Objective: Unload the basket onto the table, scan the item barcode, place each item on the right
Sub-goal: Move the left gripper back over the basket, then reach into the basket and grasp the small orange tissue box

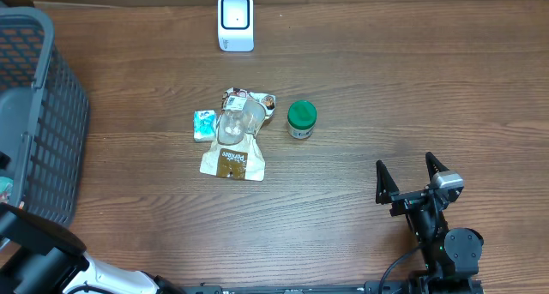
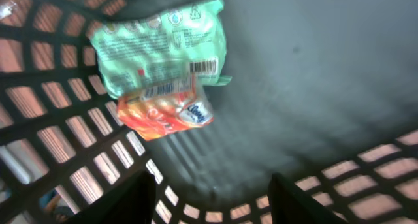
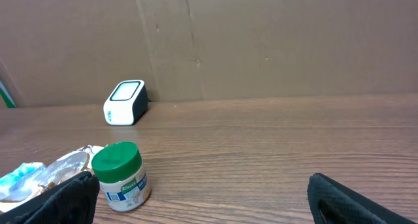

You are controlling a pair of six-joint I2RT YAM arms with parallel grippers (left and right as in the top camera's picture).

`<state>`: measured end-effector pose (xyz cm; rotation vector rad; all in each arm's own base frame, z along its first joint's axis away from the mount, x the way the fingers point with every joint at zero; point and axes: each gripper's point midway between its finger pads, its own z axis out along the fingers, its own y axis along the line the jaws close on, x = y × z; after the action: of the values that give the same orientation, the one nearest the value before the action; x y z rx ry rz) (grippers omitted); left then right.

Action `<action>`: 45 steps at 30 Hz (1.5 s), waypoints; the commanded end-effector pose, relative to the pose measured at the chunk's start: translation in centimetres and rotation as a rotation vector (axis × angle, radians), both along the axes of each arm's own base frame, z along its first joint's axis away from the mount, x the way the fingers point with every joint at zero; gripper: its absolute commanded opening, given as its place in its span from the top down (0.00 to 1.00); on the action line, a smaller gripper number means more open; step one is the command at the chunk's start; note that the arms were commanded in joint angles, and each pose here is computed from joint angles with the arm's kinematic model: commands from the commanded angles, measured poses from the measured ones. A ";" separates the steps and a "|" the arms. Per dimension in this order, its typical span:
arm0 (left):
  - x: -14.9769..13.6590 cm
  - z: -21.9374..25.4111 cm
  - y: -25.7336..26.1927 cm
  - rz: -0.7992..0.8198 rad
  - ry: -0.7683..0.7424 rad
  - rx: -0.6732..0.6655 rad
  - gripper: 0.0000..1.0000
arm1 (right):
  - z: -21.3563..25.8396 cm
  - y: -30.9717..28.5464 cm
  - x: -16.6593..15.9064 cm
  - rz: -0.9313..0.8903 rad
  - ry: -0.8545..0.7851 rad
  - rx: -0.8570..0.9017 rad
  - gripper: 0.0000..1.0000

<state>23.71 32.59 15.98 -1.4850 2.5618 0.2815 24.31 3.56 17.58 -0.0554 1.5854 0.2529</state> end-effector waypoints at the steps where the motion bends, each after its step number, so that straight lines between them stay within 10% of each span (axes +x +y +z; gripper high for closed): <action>1: -1.9 -2.0 0.2 -0.042 0.082 0.008 0.41 | -0.2 0.0 0.0 -0.002 -0.001 0.000 0.00; 13: -1.8 -5.6 3.3 -0.132 0.097 0.113 0.15 | -0.2 0.0 0.0 -0.002 -0.001 0.000 0.00; 45: -1.4 -12.5 2.7 -0.203 0.142 -0.019 0.45 | -0.2 0.0 0.0 -0.002 -0.001 0.000 0.00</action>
<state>22.83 35.81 5.04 -1.2387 2.7633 0.3862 24.31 3.55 17.59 -0.0548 1.5850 0.2529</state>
